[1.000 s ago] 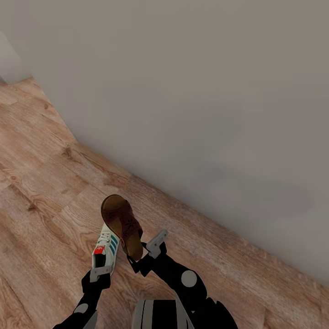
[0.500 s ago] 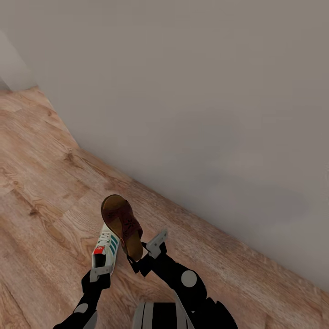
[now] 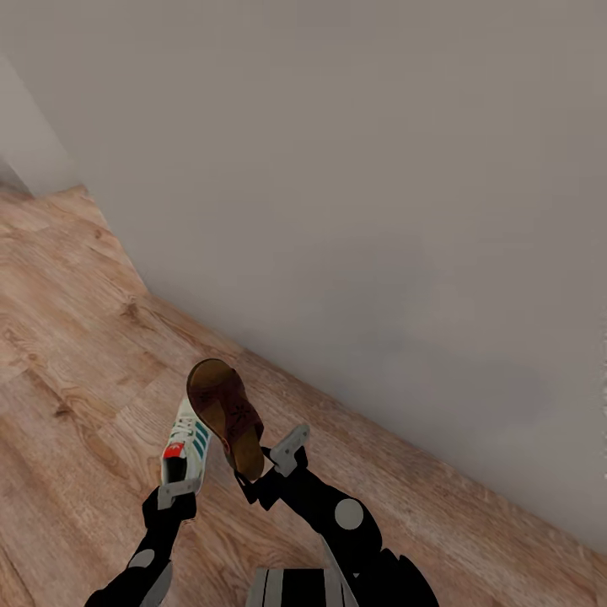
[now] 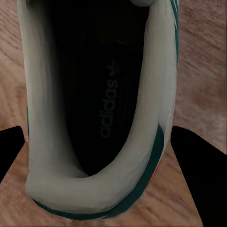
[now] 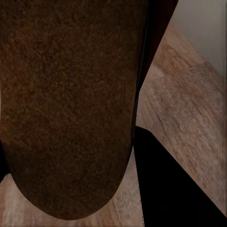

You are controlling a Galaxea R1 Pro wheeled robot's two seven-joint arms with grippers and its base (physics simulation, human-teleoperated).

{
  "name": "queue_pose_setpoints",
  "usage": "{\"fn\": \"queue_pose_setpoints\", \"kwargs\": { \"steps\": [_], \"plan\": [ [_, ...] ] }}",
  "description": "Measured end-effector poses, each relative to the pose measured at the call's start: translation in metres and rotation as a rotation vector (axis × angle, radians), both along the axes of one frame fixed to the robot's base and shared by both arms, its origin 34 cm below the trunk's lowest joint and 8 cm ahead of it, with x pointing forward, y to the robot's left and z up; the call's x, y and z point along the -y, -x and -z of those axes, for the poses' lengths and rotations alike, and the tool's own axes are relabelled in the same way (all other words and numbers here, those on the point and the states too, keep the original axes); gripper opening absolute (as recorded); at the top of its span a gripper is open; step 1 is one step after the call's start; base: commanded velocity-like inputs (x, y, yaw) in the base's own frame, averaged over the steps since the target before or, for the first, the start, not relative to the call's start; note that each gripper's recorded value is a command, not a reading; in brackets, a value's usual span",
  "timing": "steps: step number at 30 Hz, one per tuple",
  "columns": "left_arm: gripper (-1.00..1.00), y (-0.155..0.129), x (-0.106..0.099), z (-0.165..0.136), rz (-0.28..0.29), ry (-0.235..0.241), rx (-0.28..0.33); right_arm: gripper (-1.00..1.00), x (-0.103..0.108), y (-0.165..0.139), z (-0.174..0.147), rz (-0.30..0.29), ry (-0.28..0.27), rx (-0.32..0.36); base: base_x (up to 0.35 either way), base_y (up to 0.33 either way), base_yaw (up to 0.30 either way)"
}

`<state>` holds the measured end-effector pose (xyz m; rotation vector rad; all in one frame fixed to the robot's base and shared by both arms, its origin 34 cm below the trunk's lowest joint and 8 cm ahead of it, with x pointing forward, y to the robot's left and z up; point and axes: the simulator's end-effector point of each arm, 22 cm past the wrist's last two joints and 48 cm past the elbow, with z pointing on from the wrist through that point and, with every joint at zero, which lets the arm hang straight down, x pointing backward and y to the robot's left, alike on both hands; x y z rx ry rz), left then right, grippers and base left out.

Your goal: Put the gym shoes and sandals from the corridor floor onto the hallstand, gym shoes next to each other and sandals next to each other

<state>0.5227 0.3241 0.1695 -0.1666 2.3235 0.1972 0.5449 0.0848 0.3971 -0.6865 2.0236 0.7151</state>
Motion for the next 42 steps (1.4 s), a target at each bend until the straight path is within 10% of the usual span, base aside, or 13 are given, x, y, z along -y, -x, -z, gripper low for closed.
{"fn": "queue_pose_setpoints", "kwargs": {
  "steps": [11, 21, 28, 42],
  "plan": [
    [-1.00, 0.044, -0.077, -0.021, -0.045, -0.091, 0.008, -1.00, 0.001, -0.005, -0.027, 0.000, 0.005, 0.058, 0.000, 0.000, -0.061],
    [-1.00, 0.073, -0.087, -0.033, -0.070, -0.094, 0.023, -1.00, 0.003, -0.009, -0.053, 0.001, 0.009, 0.116, 0.000, 0.000, -0.061],
    [-1.00, 0.046, -0.102, -0.071, -0.107, -0.088, 0.165, -1.00, 0.033, -0.008, -0.017, 0.037, 0.101, 0.076, 0.000, 0.000, -0.063],
    [-1.00, 0.052, -0.095, -0.073, -0.096, -0.083, 0.173, -1.00, 0.068, -0.011, 0.015, 0.108, 0.175, 0.033, -0.008, 0.012, -0.044]
  ]
}}
